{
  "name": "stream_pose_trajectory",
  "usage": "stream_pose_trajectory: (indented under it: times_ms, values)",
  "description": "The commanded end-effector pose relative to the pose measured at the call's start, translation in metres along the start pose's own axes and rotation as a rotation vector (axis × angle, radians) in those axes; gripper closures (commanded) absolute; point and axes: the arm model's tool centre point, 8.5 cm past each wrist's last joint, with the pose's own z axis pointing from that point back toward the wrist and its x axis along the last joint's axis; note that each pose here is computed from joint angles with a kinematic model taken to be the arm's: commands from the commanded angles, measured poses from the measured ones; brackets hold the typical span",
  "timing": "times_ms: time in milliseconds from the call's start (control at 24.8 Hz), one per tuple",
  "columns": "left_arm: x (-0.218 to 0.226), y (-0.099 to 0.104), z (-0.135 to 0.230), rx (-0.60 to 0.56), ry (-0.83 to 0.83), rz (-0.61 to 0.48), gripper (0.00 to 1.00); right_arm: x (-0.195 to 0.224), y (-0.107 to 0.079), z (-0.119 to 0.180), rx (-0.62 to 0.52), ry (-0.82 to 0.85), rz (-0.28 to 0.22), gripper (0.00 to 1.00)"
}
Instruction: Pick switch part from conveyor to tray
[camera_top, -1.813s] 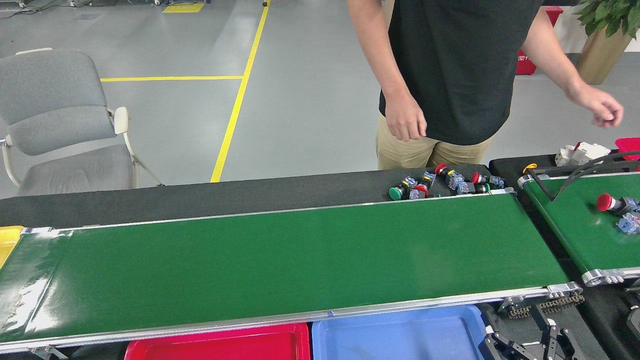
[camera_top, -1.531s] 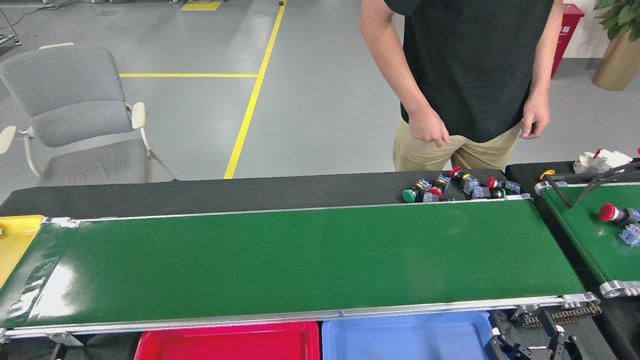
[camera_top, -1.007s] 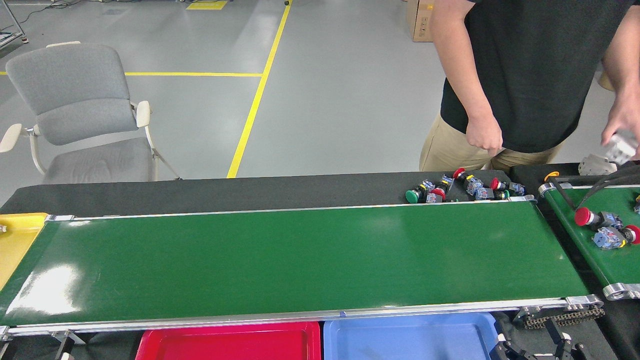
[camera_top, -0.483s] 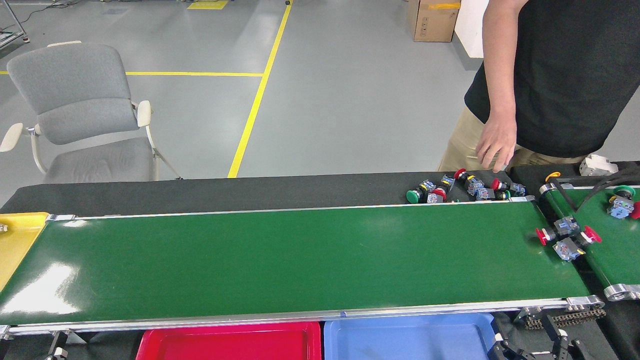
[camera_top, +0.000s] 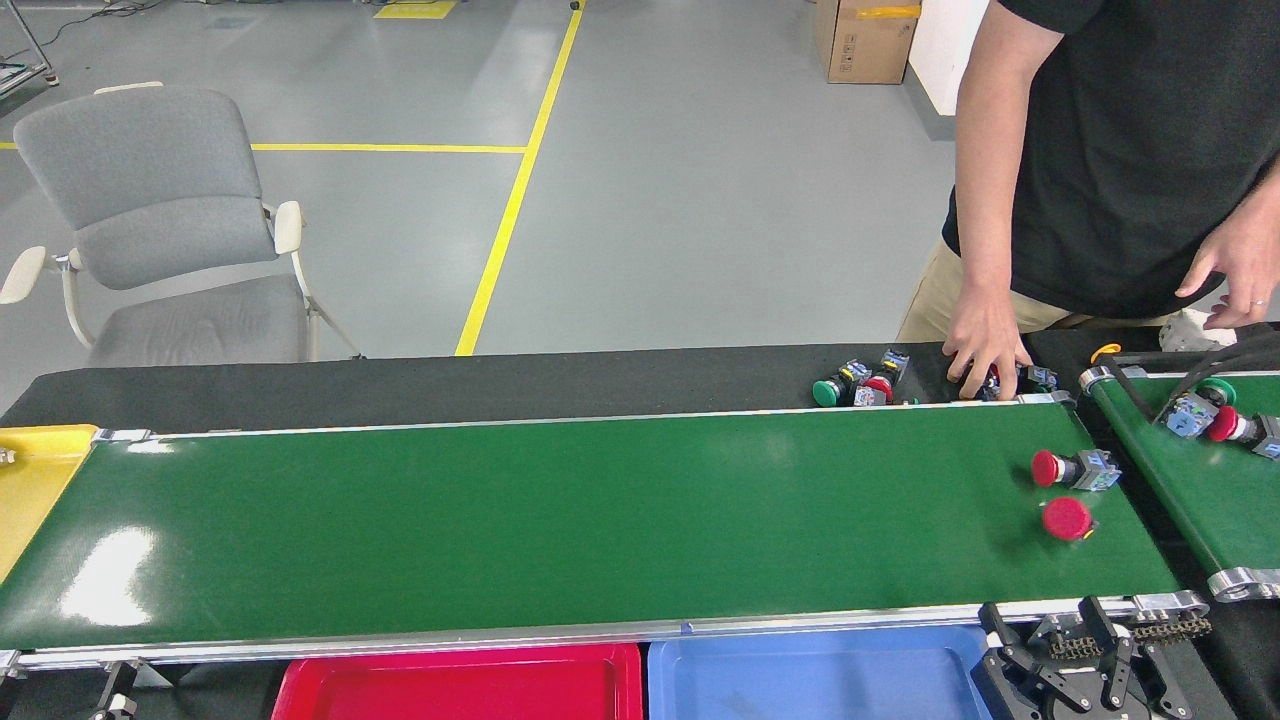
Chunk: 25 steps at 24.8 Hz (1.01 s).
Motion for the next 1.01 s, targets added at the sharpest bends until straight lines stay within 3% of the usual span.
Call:
stream_pose_trajectory:
  times_ms: [0,282,443,846,926,967]
  values:
    - [-0.002,0.007,-0.003,0.016,-0.008,-0.015,0.0,-0.008,-0.004,-0.006,0.015,0.038,0.007,0.01]
    - [-0.004,0.007,-0.004,0.016,-0.006,-0.016,0.0,-0.009,0.008,-0.036,0.117,0.029,-0.012,0.01]
    - [-0.01,0.012,-0.005,0.014,-0.016,-0.04,0.0,0.009,0.02,-0.051,0.197,-0.028,-0.019,0.01]
    - [-0.011,0.011,-0.009,0.013,-0.014,-0.037,0.0,0.034,0.025,-0.102,0.222,-0.025,-0.048,0.02]
    - [-0.009,0.011,-0.009,0.014,-0.019,-0.038,0.0,0.034,0.025,-0.108,0.226,-0.026,-0.048,0.08]
    - [-0.007,0.011,-0.011,0.016,-0.023,-0.036,0.0,0.033,0.024,-0.11,0.228,-0.026,-0.044,0.2]
